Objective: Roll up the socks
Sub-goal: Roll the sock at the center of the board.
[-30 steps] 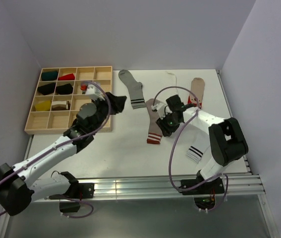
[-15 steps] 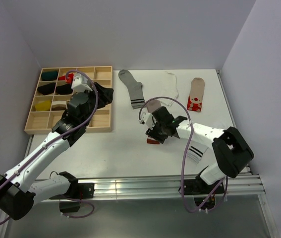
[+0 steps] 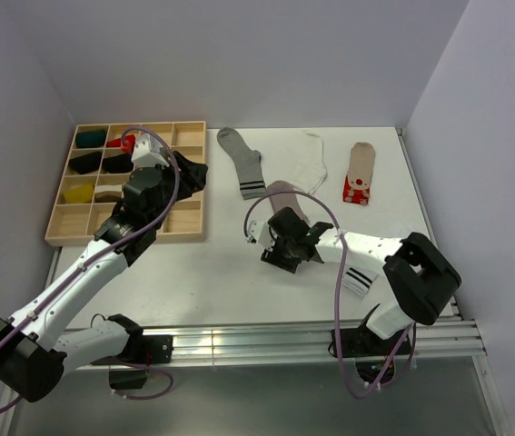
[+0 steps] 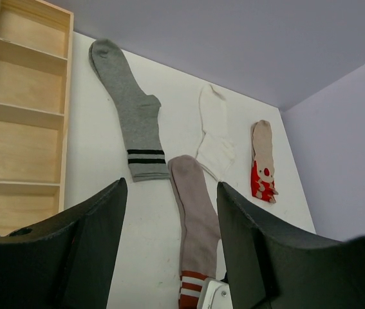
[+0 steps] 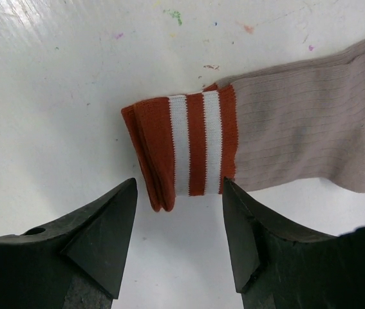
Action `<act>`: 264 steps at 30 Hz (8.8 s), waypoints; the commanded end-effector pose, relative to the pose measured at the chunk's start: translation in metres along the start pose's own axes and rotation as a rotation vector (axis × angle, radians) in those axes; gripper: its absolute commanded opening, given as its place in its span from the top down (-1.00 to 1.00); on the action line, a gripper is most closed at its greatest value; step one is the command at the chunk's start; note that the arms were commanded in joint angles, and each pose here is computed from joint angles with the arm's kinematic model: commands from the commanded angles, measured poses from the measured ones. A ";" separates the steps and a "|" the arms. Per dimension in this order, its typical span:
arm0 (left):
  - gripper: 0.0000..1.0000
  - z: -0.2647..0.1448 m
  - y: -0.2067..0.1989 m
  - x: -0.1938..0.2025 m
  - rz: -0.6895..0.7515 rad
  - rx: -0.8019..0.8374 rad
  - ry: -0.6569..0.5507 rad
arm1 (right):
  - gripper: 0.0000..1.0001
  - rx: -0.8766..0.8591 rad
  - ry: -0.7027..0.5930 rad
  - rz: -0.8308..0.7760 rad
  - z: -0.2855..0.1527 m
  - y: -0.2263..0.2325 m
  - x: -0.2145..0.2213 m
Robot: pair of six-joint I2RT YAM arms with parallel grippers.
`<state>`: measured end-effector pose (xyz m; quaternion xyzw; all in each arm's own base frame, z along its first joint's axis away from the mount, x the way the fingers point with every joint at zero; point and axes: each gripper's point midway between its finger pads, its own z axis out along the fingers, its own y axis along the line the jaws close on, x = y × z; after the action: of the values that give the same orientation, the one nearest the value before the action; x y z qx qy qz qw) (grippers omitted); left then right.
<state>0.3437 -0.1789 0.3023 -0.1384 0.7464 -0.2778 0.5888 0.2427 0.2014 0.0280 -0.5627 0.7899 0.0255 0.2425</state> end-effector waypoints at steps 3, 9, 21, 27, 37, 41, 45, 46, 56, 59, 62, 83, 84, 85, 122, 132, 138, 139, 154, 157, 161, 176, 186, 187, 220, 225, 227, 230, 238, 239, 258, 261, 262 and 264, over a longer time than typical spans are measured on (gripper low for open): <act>-0.26 0.002 -0.012 -0.013 0.001 0.037 -0.013 | -0.23 -0.003 0.017 -0.030 0.005 0.005 0.007; -0.26 0.005 -0.011 -0.008 0.002 0.041 -0.003 | -0.12 -0.017 0.037 -0.049 0.010 0.013 0.013; -0.25 0.012 -0.010 0.000 0.009 0.047 0.012 | 0.06 0.025 0.058 -0.084 0.030 0.011 0.019; -0.25 0.014 -0.011 0.001 0.022 0.051 0.017 | 0.27 -0.024 0.056 -0.075 0.032 0.021 0.023; -0.18 0.018 -0.006 0.013 0.027 0.051 0.044 | 0.77 -0.384 -0.047 0.090 -0.006 0.030 -0.007; -0.09 0.016 -0.002 0.031 0.022 0.084 0.077 | 0.83 -0.596 -0.099 0.191 -0.033 0.033 -0.026; 0.03 0.014 -0.004 0.057 0.027 0.154 0.127 | 0.88 -0.785 -0.100 0.274 -0.047 0.039 -0.032; 0.04 0.013 -0.009 0.067 0.033 0.197 0.147 | 0.88 -0.830 -0.094 0.319 -0.048 0.038 -0.033; 0.25 0.009 -0.048 0.178 0.192 0.443 0.364 | 0.88 -1.108 0.007 0.549 -0.038 0.040 -0.021; 0.31 0.006 -0.052 0.212 0.210 0.504 0.449 | 0.88 -1.142 0.008 0.616 -0.031 0.033 -0.017; 0.31 0.003 -0.056 0.234 0.224 0.567 0.496 | 0.88 -1.146 0.019 0.664 -0.027 0.027 -0.011; -0.05 -0.014 -0.057 0.327 0.264 0.780 0.722 | 0.88 -1.138 0.112 0.848 0.003 0.016 0.012; -0.06 -0.015 -0.054 0.332 0.276 0.769 0.737 | 0.88 -1.136 0.114 0.855 0.005 0.016 0.013; -0.08 -0.014 -0.052 0.335 0.283 0.765 0.743 | 0.88 -1.136 0.116 0.862 0.005 0.015 0.014; 0.99 0.007 -0.028 0.369 0.412 0.500 0.782 | 0.87 -1.054 0.117 0.871 0.012 0.004 0.022; 0.83 -0.007 -0.032 0.371 0.425 0.351 0.796 | 0.81 -0.920 0.116 0.842 0.019 -0.008 0.027; 0.47 -0.001 -0.040 0.344 0.454 0.350 0.699 | 0.84 -0.933 0.125 0.848 0.020 -0.005 0.028; 0.34 0.000 -0.042 0.342 0.466 0.361 0.685 | 0.84 -0.938 0.126 0.848 0.020 -0.005 0.029; 0.03 -0.005 -0.030 0.342 0.504 0.478 0.738 | 0.84 -0.952 0.133 0.855 0.019 -0.004 0.030; 0.02 -0.005 -0.029 0.345 0.490 0.503 0.755 | 0.84 -0.952 0.133 0.855 0.020 -0.004 0.030; 0.03 0.000 -0.033 0.351 0.469 0.524 0.782 | 0.85 -0.959 0.137 0.854 0.019 -0.003 0.030; 0.05 0.002 -0.043 0.353 0.437 0.593 0.752 | 0.84 -0.966 0.140 0.864 0.018 -0.003 0.031; 0.53 0.007 -0.030 0.369 0.471 0.539 0.821 | 0.84 -0.959 0.140 0.859 0.018 -0.004 0.031; 0.59 0.005 -0.026 0.371 0.468 0.522 0.838 | 0.84 -0.959 0.146 0.863 0.018 -0.004 0.033; 0.99 -0.056 0.000 0.346 0.383 -0.014 1.285 | 0.17 -0.184 -0.403 0.422 -0.080 -0.090 0.010; 0.99 -0.057 -0.003 0.349 0.366 -0.012 1.371 | 0.14 -0.072 -0.479 0.227 -0.098 -0.061 0.008; 0.99 -0.058 -0.002 0.354 0.357 -0.017 1.405 | 0.14 -0.061 -0.477 0.175 -0.094 -0.047 0.010; 0.99 -0.057 -0.002 0.356 0.331 -0.016 1.440 | 0.11 -0.033 -0.461 0.078 -0.087 -0.030 0.006; 0.99 -0.050 -0.005 0.356 0.307 -0.028 1.497 | 0.06 -0.087 -0.400 -0.144 -0.055 0.021 -0.009; 0.99 -0.049 -0.004 0.357 0.307 -0.034 1.499 | 0.06 -0.089 -0.391 -0.159 -0.052 0.025 -0.008; 0.99 -0.042 -0.005 0.366 0.267 -0.034 1.549 | 0.04 -0.071 -0.324 -0.345 -0.014 0.066 -0.016; 0.99 -0.040 -0.007 0.364 0.265 -0.027 1.548 | 0.03 -0.059 -0.301 -0.347 -0.008 0.066 -0.017; 0.99 -0.040 -0.008 0.364 0.266 -0.025 1.549 | 0.05 -0.048 -0.287 -0.343 -0.007 0.063 -0.017; 0.99 -0.039 -0.009 0.363 0.265 -0.021 1.549 | 0.06 -0.031 -0.280 -0.343 -0.005 0.060 -0.019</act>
<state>0.2007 -0.3682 0.0251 0.1664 0.9584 -0.2176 -0.0800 0.1757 0.2287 0.0164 -0.6915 0.6434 0.0966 0.3139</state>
